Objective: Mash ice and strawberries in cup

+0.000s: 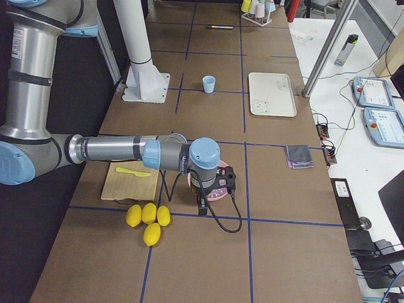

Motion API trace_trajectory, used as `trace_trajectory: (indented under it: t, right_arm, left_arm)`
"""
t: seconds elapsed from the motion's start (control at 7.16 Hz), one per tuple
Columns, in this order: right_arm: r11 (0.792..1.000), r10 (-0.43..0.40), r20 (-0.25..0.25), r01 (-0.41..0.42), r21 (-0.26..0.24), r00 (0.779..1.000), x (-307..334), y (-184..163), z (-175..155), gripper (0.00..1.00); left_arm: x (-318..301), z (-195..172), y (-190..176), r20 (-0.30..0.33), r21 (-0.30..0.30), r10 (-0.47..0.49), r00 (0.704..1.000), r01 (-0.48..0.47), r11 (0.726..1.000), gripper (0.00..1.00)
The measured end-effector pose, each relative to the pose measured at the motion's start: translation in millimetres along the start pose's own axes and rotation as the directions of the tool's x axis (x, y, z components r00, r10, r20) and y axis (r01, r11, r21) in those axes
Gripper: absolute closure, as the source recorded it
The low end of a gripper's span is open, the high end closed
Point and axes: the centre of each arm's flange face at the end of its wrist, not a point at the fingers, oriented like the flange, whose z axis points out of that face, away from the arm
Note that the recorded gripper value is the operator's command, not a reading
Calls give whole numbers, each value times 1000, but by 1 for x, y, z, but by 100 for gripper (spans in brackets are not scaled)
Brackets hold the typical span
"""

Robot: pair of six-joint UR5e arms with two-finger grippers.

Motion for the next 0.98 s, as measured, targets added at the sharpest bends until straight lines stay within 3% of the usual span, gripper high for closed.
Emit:
trace_trajectory:
  t: [0.42,0.98]
  right_arm:
    - [1000,1,0,-1,-1,1000,0,1,0,1]
    - [1000,-1,1,1,1,1000,0,0,0,1]
  left_arm:
    - [-18,-15,14,-27,30,-48,998,49,998,0]
    - [-28,-3,30,-17,5,-73,997,73,997,0]
